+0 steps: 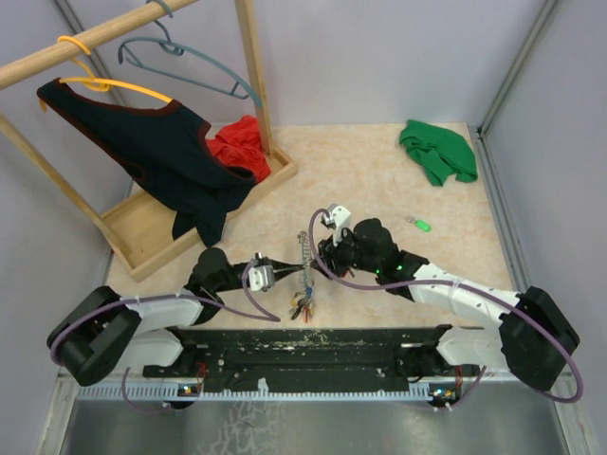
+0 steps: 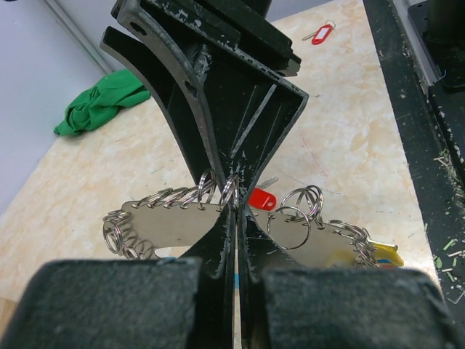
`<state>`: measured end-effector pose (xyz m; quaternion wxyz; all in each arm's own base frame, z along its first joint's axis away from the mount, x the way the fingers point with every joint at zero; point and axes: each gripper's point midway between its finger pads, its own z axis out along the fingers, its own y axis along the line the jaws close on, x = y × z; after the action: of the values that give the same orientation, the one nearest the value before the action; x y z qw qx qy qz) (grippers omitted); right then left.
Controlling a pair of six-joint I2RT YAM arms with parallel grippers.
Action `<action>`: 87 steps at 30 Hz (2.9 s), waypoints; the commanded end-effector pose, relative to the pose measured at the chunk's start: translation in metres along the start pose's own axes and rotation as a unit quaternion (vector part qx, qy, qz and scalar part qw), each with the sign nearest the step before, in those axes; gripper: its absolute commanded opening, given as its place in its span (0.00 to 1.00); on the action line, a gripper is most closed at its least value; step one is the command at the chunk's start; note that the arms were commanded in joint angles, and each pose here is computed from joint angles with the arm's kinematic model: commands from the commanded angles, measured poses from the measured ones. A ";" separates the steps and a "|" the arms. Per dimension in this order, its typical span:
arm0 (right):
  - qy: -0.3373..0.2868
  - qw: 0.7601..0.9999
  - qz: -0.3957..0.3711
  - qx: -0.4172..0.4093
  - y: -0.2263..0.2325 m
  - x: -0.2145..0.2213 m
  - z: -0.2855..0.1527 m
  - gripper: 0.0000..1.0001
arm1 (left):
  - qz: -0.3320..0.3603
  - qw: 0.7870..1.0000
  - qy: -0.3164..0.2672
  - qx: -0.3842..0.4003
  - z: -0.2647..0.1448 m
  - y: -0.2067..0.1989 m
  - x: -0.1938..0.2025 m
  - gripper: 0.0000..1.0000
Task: Put the keys on the keyring
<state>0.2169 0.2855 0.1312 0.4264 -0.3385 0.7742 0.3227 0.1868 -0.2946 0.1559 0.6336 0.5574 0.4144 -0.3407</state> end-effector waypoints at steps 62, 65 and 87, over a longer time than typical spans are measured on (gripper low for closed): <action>-0.134 0.986 0.101 -0.002 -0.004 -0.060 -0.013 0.57 | -0.083 0.993 0.079 -0.015 0.006 0.025 -0.021 0.00; -0.138 0.985 0.100 -0.022 0.003 -0.060 -0.014 0.57 | -0.084 0.993 0.081 -0.014 0.006 0.024 -0.020 0.00; -0.085 0.991 0.079 0.073 -0.028 -0.031 -0.025 0.57 | -0.073 0.993 0.090 -0.002 0.001 0.020 -0.022 0.00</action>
<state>0.2339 0.2587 0.1226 0.4318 -0.2108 0.8184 0.3152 0.1932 -0.2914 0.1634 0.5438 0.5406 0.5385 -0.3493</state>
